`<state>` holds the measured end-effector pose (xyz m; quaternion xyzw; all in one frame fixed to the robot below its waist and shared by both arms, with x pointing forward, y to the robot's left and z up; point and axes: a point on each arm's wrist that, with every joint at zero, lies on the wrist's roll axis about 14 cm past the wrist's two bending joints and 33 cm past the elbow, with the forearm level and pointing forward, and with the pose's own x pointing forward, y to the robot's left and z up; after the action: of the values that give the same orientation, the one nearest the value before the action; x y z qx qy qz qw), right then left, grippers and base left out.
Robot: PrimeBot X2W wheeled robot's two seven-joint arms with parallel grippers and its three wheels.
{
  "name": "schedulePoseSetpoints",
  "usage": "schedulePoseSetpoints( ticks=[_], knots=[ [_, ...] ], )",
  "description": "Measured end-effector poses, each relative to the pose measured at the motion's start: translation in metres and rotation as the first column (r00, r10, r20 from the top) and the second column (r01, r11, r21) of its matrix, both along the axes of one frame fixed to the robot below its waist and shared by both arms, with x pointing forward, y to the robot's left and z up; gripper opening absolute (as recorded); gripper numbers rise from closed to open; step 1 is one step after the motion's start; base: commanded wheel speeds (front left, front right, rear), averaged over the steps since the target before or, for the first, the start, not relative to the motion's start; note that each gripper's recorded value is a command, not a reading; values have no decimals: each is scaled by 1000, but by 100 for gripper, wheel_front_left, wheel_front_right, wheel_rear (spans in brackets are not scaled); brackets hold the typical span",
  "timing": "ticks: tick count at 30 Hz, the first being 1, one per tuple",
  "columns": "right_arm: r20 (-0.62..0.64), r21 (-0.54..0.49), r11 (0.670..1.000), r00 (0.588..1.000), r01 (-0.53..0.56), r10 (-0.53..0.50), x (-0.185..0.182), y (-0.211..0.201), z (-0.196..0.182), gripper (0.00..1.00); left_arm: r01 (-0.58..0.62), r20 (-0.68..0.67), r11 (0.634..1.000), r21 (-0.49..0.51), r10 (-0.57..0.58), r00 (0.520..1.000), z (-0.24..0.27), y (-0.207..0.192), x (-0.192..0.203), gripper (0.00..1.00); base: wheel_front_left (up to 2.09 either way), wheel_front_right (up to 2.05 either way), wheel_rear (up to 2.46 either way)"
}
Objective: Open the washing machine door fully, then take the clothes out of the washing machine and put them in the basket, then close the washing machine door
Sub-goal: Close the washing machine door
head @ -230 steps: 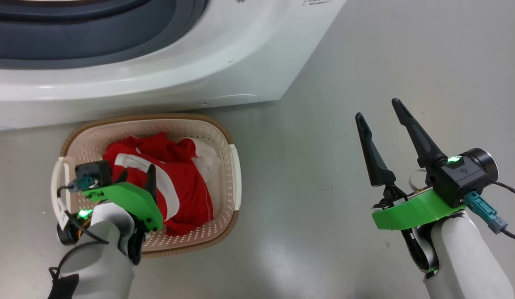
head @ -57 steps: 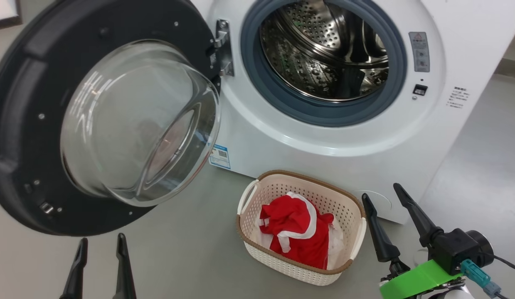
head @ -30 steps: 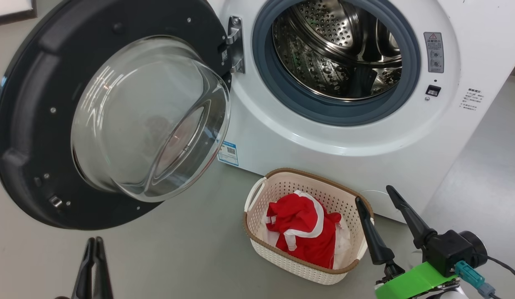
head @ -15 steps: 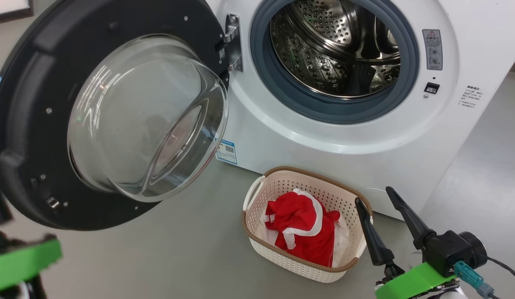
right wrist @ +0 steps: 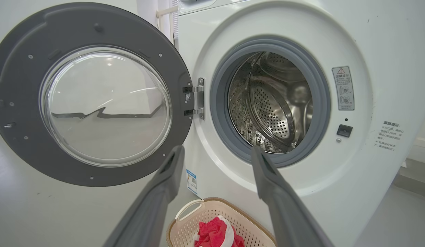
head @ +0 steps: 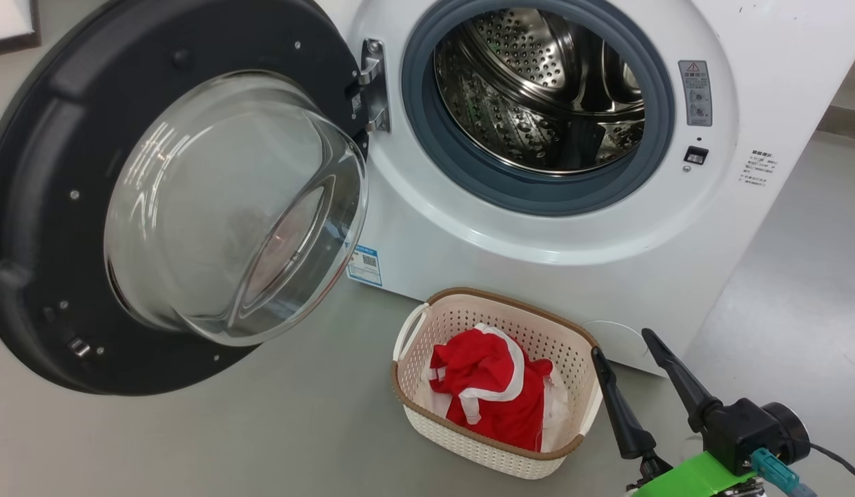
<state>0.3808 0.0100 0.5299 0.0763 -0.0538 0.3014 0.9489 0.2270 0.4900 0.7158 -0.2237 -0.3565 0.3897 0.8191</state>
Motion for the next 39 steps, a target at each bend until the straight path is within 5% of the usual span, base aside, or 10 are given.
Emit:
schedulePoseSetpoints(
  ticks=[3,7,14,26,39],
  knots=[
    [-4,-3,1000,1000,4,-4,-1,-2,-1,100,94,40,979,-182,-88,995,-18,12,19,0,0,0,0],
    [-8,-4,1000,1000,5,-5,-1,-2,-3,100,207,96,898,-389,-184,978,-43,20,42,0,0,0,0],
    [-17,-7,1000,1000,11,-11,0,-5,-7,100,302,112,762,-572,-292,950,-69,22,68,0,0,0,0],
    [-41,-32,999,999,21,-22,-2,-12,-18,100,375,37,595,-711,-501,864,-114,-10,109,0,0,0,0],
    [-49,-37,997,996,69,-71,-1,-29,-22,100,458,84,524,-718,-588,804,-115,-26,131,0,0,0,0]
  ],
)
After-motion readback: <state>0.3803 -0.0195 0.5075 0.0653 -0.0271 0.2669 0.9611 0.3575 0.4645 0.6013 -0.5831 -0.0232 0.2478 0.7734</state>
